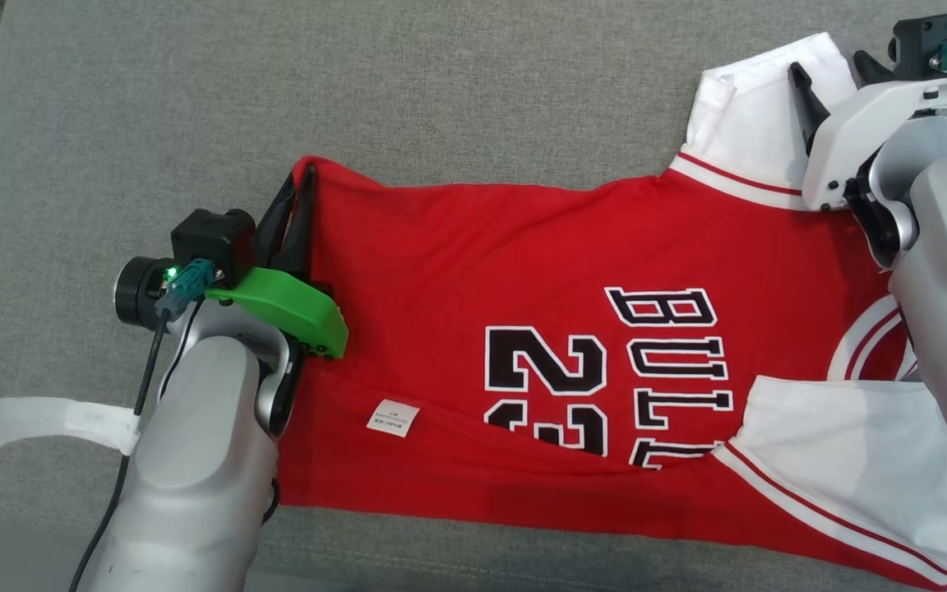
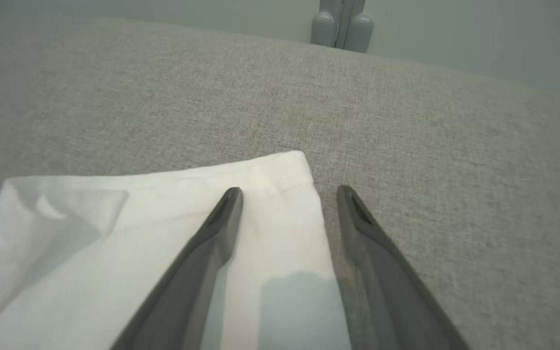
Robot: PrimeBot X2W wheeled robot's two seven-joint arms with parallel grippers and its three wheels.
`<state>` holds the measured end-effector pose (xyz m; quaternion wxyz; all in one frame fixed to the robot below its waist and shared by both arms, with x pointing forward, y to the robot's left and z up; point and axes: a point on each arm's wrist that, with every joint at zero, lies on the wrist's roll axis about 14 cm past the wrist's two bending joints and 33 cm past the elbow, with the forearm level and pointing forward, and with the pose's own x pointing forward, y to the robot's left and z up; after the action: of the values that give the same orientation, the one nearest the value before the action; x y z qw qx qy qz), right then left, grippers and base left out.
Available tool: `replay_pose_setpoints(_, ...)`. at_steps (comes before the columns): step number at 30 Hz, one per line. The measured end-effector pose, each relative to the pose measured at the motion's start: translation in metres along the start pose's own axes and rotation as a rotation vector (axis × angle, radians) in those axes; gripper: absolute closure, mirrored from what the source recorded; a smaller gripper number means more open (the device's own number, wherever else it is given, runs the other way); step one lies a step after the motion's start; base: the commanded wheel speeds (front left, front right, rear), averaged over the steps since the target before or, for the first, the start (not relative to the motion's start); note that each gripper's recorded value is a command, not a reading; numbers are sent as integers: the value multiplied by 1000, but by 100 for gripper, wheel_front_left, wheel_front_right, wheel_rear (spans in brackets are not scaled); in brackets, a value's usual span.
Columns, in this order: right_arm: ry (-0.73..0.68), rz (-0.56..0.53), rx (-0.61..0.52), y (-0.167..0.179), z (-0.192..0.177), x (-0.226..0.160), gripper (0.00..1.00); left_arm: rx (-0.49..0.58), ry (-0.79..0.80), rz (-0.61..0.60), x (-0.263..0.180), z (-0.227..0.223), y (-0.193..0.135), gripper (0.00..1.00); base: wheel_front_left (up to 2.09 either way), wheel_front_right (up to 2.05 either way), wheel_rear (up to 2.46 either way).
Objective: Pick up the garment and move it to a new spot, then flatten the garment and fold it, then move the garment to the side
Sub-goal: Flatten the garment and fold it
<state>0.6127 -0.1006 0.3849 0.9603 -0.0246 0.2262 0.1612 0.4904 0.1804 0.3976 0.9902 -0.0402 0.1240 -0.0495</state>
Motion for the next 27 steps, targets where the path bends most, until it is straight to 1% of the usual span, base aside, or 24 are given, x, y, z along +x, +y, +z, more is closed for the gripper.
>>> replay_pose_setpoints(5,23,-5,7,0,-4,9,0,2,4,-5,3,-1,0,100,0,0,0)
replay_pose_setpoints(6,28,-4,7,0,-5,10,8,2,3,-6,3,0,0,100,0,0,0)
replay_pose_setpoints(7,31,-5,8,0,-5,11,49,2,4,-6,3,-1,0,100,0,0,0)
replay_pose_setpoints(8,32,-5,9,0,-4,12,67,2,5,-7,3,-1,0,100,0,0,0)
replay_pose_setpoints(9,31,-4,9,0,-4,12,94,2,5,-8,3,-1,-1,100,0,0,0)
replay_pose_setpoints(10,28,-6,7,0,-4,12,100,1,5,-8,4,-2,-1,100,0,0,0)
replay_pose_setpoints(17,-8,-29,-16,-11,5,10,100,-4,3,-7,6,0,-1,100,0,0,0)
replay_pose_setpoints(20,-60,-55,-30,-23,20,9,100,-5,-17,1,10,8,2,100,0,0,0)
replay_pose_setpoints(27,-140,-76,-43,-31,42,4,100,4,-41,19,14,19,8,100,0,0,0)
